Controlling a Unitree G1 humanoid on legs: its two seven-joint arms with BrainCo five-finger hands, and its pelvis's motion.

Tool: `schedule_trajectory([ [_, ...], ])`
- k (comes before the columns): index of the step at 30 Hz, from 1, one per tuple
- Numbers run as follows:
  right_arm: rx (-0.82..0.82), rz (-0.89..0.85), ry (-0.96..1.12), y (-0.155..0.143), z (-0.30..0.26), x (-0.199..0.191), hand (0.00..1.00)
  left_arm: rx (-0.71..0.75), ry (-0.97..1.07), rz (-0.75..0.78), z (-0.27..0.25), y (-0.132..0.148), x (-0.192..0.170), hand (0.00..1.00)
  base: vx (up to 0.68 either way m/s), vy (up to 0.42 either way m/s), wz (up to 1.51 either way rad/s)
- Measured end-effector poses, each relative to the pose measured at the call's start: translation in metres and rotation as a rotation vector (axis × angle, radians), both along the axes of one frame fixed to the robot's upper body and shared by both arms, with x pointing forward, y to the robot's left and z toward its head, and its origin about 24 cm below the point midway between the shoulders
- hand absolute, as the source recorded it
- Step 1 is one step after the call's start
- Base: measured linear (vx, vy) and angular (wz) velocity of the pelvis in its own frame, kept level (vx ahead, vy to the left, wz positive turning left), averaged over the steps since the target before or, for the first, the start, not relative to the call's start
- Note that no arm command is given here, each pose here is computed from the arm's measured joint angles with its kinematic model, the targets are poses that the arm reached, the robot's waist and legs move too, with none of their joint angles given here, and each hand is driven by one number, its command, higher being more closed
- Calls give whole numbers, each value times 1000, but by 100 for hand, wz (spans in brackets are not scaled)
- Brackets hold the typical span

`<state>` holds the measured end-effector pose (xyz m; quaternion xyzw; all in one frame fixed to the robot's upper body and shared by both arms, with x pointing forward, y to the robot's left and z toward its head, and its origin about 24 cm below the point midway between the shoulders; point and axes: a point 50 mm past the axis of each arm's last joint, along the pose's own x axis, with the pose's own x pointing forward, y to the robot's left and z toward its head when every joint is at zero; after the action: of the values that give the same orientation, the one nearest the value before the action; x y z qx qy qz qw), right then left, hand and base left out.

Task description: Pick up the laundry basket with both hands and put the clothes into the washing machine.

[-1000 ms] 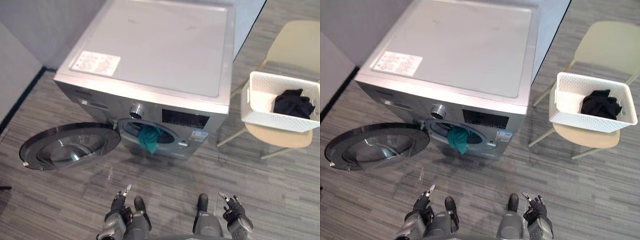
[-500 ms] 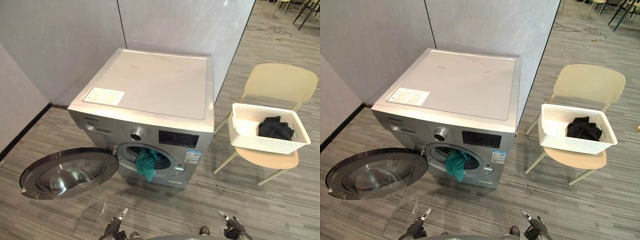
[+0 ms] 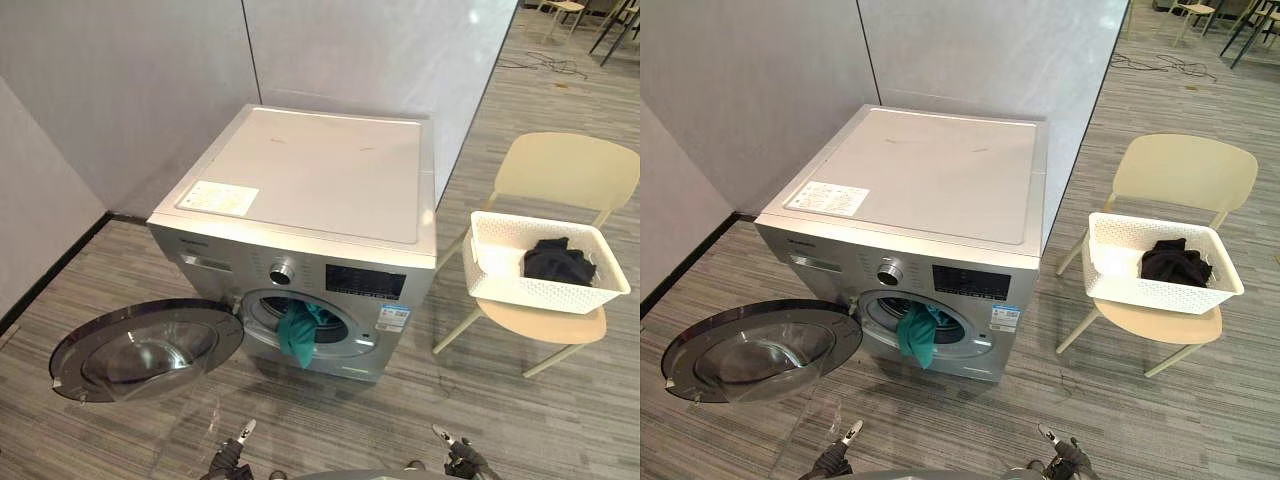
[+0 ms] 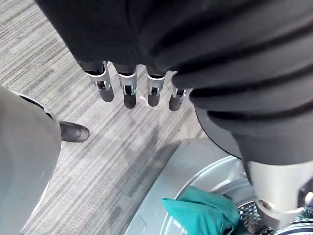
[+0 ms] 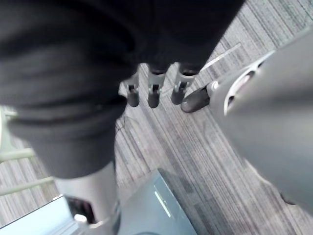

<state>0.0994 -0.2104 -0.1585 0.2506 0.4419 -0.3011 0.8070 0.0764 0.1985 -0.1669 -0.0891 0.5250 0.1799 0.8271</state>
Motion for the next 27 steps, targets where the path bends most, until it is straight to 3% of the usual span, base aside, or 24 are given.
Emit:
schedule_trajectory([
  [8, 26, 12, -63, 18, 3, 13, 0, 15, -29, 37, 3, 8, 12, 0, 137, -48, 7],
  [12, 0, -1, -95, 8, 8, 24, 0, -25, -49, 26, 3, -14, 23, 0, 311, -99, 19],
  [15, 22, 3, -109, 18, 8, 29, 0, -21, -63, 23, 4, -12, 26, 0, 269, -149, 16],
  [20, 27, 140, -183, 39, 17, 48, 0, -16, -199, 12, 17, -23, 59, 0, 160, -64, 10],
  [27, -79, 320, -183, 37, 23, 60, 0, -9, -246, -88, 23, -36, 72, 0, 121, 135, -9],
])
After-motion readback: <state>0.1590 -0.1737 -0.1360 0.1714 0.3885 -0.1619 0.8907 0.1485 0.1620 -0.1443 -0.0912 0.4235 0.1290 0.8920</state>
